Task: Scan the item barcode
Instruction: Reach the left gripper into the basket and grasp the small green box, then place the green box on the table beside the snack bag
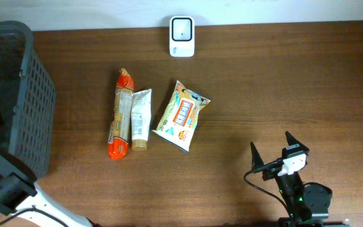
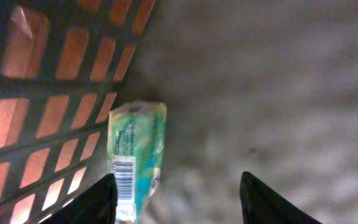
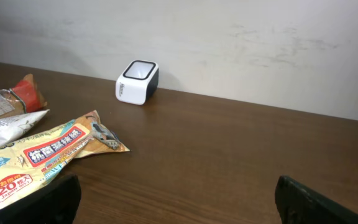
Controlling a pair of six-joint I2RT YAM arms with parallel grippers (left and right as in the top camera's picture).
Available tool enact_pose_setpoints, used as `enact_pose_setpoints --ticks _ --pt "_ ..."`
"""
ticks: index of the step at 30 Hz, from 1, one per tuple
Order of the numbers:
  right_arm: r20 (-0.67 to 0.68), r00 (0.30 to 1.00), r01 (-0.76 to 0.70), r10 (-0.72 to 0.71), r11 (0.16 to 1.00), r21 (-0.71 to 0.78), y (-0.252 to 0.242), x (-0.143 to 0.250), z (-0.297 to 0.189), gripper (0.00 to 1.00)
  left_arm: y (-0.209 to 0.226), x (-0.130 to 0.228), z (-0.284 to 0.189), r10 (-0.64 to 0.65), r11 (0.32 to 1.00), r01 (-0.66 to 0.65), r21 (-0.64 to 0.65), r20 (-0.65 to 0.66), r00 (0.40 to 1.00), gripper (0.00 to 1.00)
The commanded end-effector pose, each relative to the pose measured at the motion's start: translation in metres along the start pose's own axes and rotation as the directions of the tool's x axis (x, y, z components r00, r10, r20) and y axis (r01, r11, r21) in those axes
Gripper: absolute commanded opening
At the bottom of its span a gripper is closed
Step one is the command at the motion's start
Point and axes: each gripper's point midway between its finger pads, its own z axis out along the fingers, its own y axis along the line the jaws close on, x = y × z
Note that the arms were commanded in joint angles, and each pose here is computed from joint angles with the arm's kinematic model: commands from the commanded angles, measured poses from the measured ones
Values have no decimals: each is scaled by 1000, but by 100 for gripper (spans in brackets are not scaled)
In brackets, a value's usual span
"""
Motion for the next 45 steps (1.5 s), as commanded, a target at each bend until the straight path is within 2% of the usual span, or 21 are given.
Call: enact_pose_setpoints --ticks 1,6,11,12,14,15,17,20,22,24,26,28,29,30,32,34,36,40,42,43,45 --pt "-2 1000 -5 5 1000 4 -1 2 0 99 20 21 23 -94 988 80 -136 -96 991 65" --pt "-2 1000 -5 5 1000 4 -1 2 0 99 20 21 38 -108 985 94 -147 -91 990 71" --pt "-2 1000 -5 5 1000 4 -1 2 0 99 11 34 70 -95 988 75 -133 -154 983 67" --pt "-2 1000 -5 5 1000 4 -1 2 0 99 10 34 74 -94 989 74 -128 -158 983 59" --pt "-2 1000 -5 5 1000 4 -1 2 0 99 12 30 73 -97 988 79 -133 -139 985 25" --pt "-2 1000 -5 5 1000 4 -1 2 0 99 13 27 71 -99 988 81 -135 -133 986 19" --pt "-2 1000 -5 5 1000 4 -1 2 0 99 13 23 61 -96 988 79 -134 -126 987 0" --pt "-2 1000 -5 5 1000 4 -1 2 0 99 6 -1 22 -117 987 110 -116 -56 992 0" --pt "-2 1000 -5 5 1000 4 -1 2 0 99 -8 -47 -47 -103 990 114 -83 128 986 0" --pt "-2 1000 -5 5 1000 4 -1 2 0 99 -45 -89 -140 -93 996 87 35 354 931 0" --pt "-2 1000 -5 5 1000 4 -1 2 0 99 -92 -101 -237 -68 994 8 113 535 842 0" --pt "-2 1000 -5 5 1000 4 -1 2 0 99 -146 -87 -300 -3 982 -117 151 625 781 0" --pt "-2 1000 -5 5 1000 4 -1 2 0 99 -184 -71 -317 49 961 -209 181 632 774 0" --pt "-2 1000 -5 5 1000 4 -1 2 0 99 -241 -44 -319 131 905 -342 252 599 790 0" --pt "-2 1000 -5 5 1000 4 -1 2 0 99 -322 5 -290 297 796 -501 339 503 812 0" --pt "-2 1000 -5 5 1000 4 -1 2 0 99 -375 44 -253 411 724 -566 394 413 813 0" --pt "-2 1000 -5 5 1000 4 -1 2 0 99 -431 90 -211 519 630 -619 469 339 785 0" --pt "-2 1000 -5 5 1000 4 -1 2 0 99 -480 143 -150 615 596 -619 511 206 761 0" --pt "-2 1000 -5 5 1000 4 -1 2 0 99 -496 161 -138 652 570 -636 521 184 735 0" --pt "-2 1000 -5 5 1000 4 -1 2 0 99 -501 166 -137 663 561 -644 520 184 725 1" --pt "-2 1000 -5 5 1000 4 -1 2 0 99 -503 168 -135 669 560 -653 510 186 719 10"
